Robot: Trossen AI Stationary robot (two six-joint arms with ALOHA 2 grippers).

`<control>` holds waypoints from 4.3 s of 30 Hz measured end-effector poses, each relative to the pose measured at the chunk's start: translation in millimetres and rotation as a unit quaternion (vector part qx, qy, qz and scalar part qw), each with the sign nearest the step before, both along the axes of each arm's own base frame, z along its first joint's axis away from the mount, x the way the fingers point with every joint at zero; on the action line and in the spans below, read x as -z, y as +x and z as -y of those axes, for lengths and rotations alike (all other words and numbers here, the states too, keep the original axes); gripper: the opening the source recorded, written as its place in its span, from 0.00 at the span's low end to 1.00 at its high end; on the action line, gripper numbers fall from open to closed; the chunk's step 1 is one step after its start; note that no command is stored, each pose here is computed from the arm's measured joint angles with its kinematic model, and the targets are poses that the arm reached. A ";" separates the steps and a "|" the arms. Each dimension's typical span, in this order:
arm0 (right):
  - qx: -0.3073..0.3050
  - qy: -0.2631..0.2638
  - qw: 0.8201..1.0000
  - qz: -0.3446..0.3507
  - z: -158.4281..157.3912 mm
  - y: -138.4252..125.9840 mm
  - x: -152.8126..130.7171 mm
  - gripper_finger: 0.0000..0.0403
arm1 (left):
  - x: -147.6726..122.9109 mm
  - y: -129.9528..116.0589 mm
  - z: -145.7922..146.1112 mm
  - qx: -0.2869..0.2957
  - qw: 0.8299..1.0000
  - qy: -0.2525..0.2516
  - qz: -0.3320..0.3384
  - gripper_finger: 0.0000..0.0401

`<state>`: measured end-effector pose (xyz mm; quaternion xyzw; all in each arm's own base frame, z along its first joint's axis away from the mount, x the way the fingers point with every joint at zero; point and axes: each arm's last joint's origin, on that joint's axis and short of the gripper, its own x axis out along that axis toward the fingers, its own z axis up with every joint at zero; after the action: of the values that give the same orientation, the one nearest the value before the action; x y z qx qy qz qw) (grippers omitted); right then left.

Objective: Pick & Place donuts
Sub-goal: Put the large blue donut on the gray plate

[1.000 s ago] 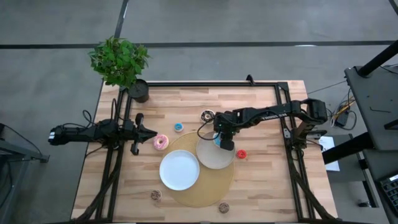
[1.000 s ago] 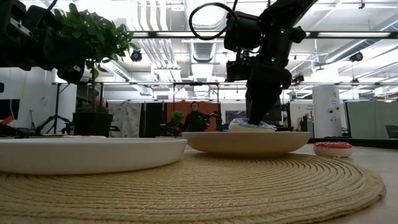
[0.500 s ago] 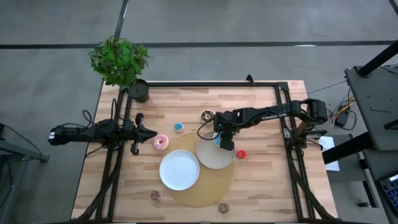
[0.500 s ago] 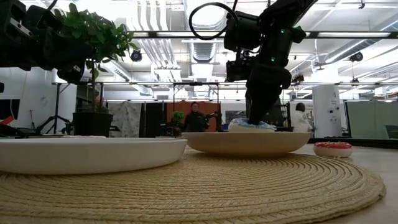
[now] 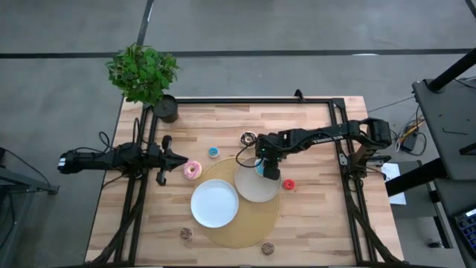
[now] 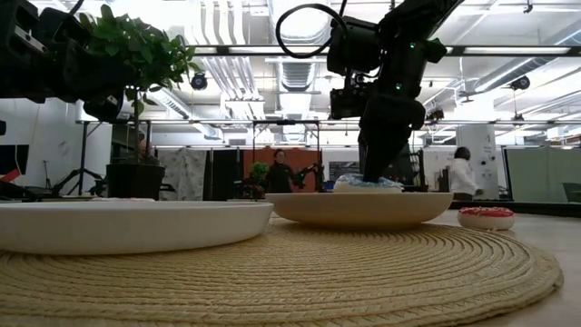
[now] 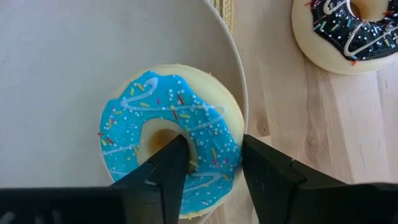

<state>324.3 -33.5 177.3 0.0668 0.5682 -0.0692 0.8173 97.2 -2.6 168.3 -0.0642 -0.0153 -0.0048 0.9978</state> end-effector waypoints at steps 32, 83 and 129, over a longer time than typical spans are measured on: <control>-0.036 -0.014 0.999 0.009 0.2 1.8 -0.7 0.46 | 0.0 0.0 0.0 0.000 1.000 0.000 0.000 0.00; -0.068 0.055 0.996 0.009 -10.9 0.2 1.5 0.49 | -0.1 0.0 0.0 0.000 1.000 0.000 0.000 0.00; -0.145 0.066 0.987 0.003 -59.4 -1.9 4.5 0.49 | 0.0 0.0 0.0 0.000 1.000 0.000 0.000 0.00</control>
<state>322.3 25.9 172.8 0.0377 0.5725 0.0880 0.8143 97.2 -2.6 168.3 -0.0643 -0.0153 -0.0049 0.9978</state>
